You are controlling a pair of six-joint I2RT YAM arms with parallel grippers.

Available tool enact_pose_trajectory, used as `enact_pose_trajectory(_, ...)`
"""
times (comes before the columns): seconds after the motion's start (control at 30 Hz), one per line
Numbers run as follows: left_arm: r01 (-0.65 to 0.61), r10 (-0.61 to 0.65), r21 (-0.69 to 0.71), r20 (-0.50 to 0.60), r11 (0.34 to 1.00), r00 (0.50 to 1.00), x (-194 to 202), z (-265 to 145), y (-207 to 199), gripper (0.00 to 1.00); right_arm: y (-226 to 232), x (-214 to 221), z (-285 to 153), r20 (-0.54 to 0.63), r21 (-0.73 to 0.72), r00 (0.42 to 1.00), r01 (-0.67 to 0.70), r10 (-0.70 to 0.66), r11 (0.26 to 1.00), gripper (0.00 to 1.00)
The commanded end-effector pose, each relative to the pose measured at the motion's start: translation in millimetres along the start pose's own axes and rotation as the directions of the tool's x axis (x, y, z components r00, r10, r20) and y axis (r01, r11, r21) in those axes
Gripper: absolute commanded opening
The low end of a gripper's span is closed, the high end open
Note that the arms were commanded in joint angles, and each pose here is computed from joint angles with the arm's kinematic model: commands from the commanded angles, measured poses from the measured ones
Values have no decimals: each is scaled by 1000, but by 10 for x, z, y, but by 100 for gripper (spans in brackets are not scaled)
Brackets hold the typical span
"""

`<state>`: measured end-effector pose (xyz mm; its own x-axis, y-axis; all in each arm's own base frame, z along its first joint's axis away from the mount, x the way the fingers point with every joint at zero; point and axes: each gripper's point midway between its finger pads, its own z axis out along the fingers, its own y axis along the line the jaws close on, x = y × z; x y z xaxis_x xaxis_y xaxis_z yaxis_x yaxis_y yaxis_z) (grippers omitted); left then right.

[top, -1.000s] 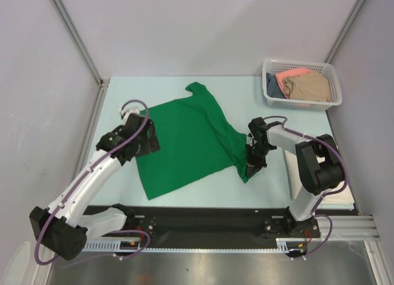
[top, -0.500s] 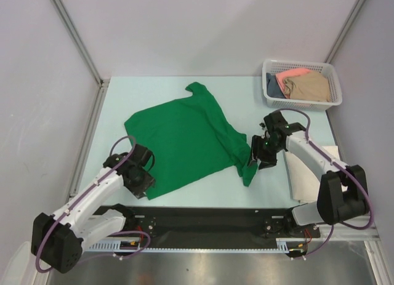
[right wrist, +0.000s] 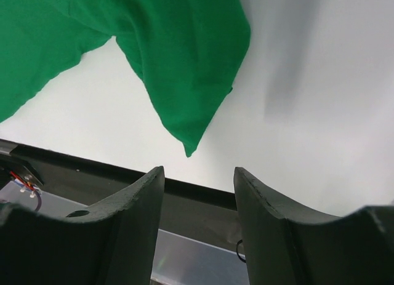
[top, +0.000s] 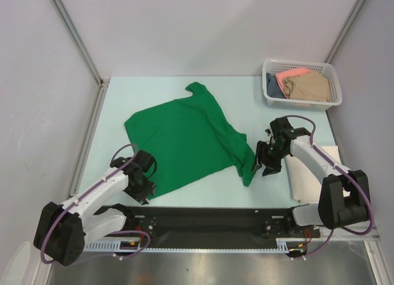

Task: Fold and stack the t-shirts
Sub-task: Flatten the tshirt out

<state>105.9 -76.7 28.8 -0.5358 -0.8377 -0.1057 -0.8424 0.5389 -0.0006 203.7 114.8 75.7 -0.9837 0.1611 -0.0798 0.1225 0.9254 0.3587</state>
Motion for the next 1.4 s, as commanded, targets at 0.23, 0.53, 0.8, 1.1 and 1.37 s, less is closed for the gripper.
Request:
enact_pose_trajectory(0.23, 39, -40, 18, 57, 999, 998, -129, 109, -84, 46, 85, -11, -70, 13, -43, 1000, 14, -14, 999, 54)
enact_pose_trajectory(0.53, 75, -74, -19, 46, 997, 996, -131, 289, 51, 45, 91, 57, 7, -21, -59, 1000, -23, 21, 998, 59)
enact_pose_trajectory(0.8, 12, -14, 22, 115, 1000, 993, -325, 235, -140, 0, 169, 227, 254, -67, -160, 988, -145, 136, 976, 68)
enact_pose_trajectory(1.1, -70, 60, 82, 126, 994, 990, -342, 182, -230, 0, 141, 277, 514, -10, -226, 971, -235, 239, 945, 56)
enact_pose_trajectory(1.37, -106, 92, 102, 134, 989, 987, -354, 135, -252, 0, 41, 231, 634, 19, -183, 968, -242, 250, 953, 44)
